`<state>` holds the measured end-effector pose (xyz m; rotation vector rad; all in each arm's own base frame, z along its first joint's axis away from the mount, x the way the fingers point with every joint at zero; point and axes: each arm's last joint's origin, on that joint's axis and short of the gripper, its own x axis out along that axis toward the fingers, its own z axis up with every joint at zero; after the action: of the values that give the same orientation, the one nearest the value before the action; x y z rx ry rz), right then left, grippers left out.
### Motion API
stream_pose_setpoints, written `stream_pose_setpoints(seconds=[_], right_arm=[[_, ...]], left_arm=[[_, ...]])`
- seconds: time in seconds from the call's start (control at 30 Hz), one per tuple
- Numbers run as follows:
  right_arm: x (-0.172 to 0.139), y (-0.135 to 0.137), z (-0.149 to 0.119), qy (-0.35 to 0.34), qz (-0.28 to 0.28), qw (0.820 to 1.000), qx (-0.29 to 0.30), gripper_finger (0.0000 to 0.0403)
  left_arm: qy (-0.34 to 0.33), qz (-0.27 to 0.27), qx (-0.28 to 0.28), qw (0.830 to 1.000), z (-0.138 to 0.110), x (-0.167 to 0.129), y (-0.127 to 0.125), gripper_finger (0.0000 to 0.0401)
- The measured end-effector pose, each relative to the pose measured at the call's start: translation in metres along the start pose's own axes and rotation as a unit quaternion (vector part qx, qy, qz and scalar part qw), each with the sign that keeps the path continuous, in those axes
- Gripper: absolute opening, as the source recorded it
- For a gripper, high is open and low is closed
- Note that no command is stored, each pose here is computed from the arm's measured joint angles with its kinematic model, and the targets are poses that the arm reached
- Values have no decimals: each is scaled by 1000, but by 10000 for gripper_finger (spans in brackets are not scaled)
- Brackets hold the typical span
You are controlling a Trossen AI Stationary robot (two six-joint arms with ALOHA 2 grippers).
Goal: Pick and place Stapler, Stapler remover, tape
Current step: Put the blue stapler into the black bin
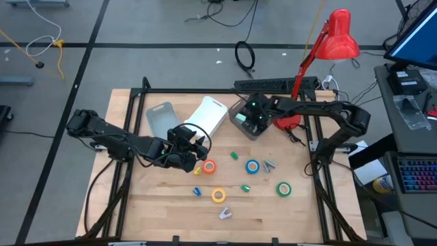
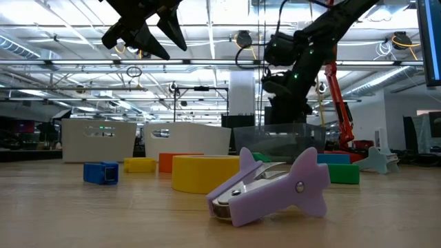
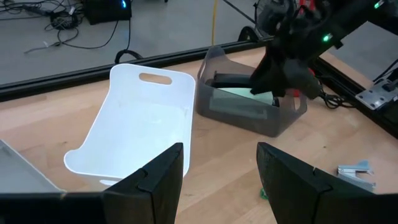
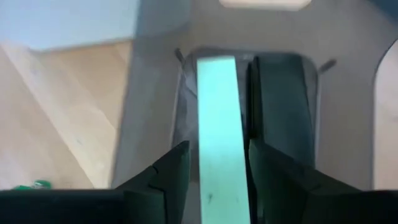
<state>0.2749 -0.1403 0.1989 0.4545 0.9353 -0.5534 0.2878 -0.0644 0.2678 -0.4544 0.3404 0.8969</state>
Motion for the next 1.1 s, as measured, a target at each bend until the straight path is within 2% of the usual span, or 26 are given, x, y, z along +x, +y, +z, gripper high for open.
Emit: stream_pose_setpoints(seconds=[0.13,0.33,0.47,0.63,0.87,1.1], right_arm=[[-25,1,4,-37,9,999,-8,142],[-82,8,0,-96,34,994,-32,122],[-122,19,-17,-116,62,990,-57,106],[-157,33,-45,-143,133,977,-90,81],[-166,37,-87,-190,205,954,-111,39],[-154,28,-122,-218,262,939,-50,3]], left_arm=[[2,-7,5,1000,-3,-4,-2,207],[8,-24,19,999,-10,-15,-5,207],[20,-30,36,999,-15,-20,-5,207],[74,-60,43,995,-21,-25,-7,207],[145,-102,52,983,-28,-32,-10,207],[152,-119,65,979,-30,-35,-13,207]])
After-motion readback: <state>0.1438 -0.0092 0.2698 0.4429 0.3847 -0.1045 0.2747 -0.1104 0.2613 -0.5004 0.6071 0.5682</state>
